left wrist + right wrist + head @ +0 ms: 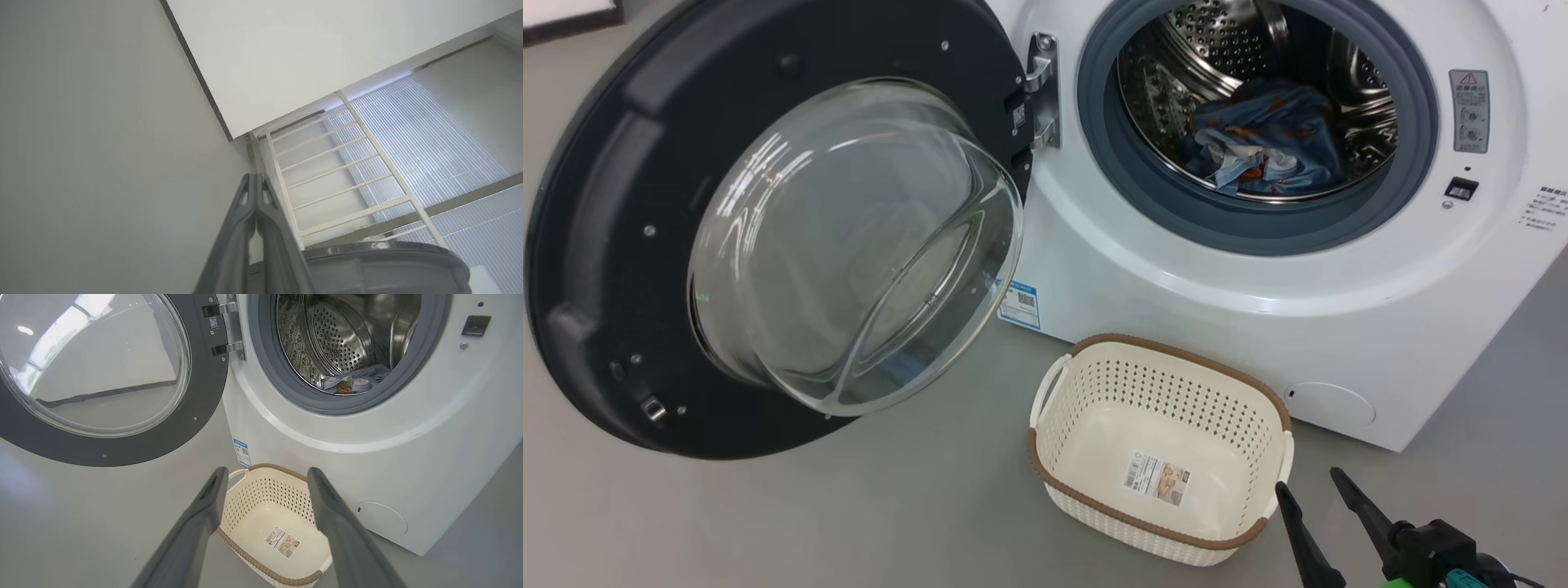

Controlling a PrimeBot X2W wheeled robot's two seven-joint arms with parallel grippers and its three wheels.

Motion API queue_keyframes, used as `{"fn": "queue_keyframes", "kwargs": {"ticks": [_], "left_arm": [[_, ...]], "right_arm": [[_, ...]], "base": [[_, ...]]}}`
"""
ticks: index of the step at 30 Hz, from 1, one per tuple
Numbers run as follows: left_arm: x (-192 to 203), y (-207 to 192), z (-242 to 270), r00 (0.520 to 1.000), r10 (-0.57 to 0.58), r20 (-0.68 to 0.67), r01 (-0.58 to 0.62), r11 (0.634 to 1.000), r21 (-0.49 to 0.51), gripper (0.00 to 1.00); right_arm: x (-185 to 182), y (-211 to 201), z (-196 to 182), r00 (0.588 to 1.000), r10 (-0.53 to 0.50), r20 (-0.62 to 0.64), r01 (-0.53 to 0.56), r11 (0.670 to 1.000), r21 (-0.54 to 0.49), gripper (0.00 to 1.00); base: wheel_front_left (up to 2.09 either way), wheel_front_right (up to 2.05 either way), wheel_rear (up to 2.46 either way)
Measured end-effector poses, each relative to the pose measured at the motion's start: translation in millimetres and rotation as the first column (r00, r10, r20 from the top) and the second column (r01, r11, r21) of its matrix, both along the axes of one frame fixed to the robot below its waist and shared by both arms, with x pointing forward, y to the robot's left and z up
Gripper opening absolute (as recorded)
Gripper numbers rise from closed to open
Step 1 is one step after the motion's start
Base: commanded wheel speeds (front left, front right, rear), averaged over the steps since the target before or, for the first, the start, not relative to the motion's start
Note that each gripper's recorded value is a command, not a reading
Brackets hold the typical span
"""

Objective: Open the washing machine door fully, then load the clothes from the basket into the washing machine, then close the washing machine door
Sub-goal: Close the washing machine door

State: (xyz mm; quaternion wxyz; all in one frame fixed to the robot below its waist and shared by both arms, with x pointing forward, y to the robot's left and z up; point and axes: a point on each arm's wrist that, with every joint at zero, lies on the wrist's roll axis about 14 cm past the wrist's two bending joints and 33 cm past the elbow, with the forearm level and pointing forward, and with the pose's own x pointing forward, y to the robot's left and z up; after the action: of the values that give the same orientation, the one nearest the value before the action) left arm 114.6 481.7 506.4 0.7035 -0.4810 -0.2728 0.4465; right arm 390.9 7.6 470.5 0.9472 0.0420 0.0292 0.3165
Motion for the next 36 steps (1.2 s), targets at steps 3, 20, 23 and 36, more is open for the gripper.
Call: {"fn": "queue_keyframes", "kwargs": {"ticks": [3,20,23,36], "left_arm": [[5.2,19.7,2.4,0.993,0.003,0.121,0.008,0.996,-0.091,0.0],[72.6,48.9,7.6,0.961,-0.077,0.265,0.14,0.964,-0.225,0.0],[81.8,45.9,8.0,0.949,-0.101,0.299,0.176,0.956,-0.236,0.0],[113.2,32.2,18.6,0.911,-0.239,0.337,0.321,0.923,-0.212,0.0]], "right_arm": [[2.2,-1.4,-6.2,1.0,0.008,-0.01,-0.008,1.0,-0.014,1.0],[13.5,-37.7,-29.4,0.997,-0.059,-0.048,0.056,0.996,-0.064,1.0],[14.5,-45.1,-31.4,0.996,-0.07,-0.047,0.066,0.995,-0.077,1.0],[16.6,-61.5,-32.4,0.995,-0.092,-0.036,0.088,0.991,-0.106,1.0]], "base": [[0.0,0.0,0.0],[0.0,0.0,0.0],[0.0,0.0,0.0],[0.0,0.0,0.0]]}}
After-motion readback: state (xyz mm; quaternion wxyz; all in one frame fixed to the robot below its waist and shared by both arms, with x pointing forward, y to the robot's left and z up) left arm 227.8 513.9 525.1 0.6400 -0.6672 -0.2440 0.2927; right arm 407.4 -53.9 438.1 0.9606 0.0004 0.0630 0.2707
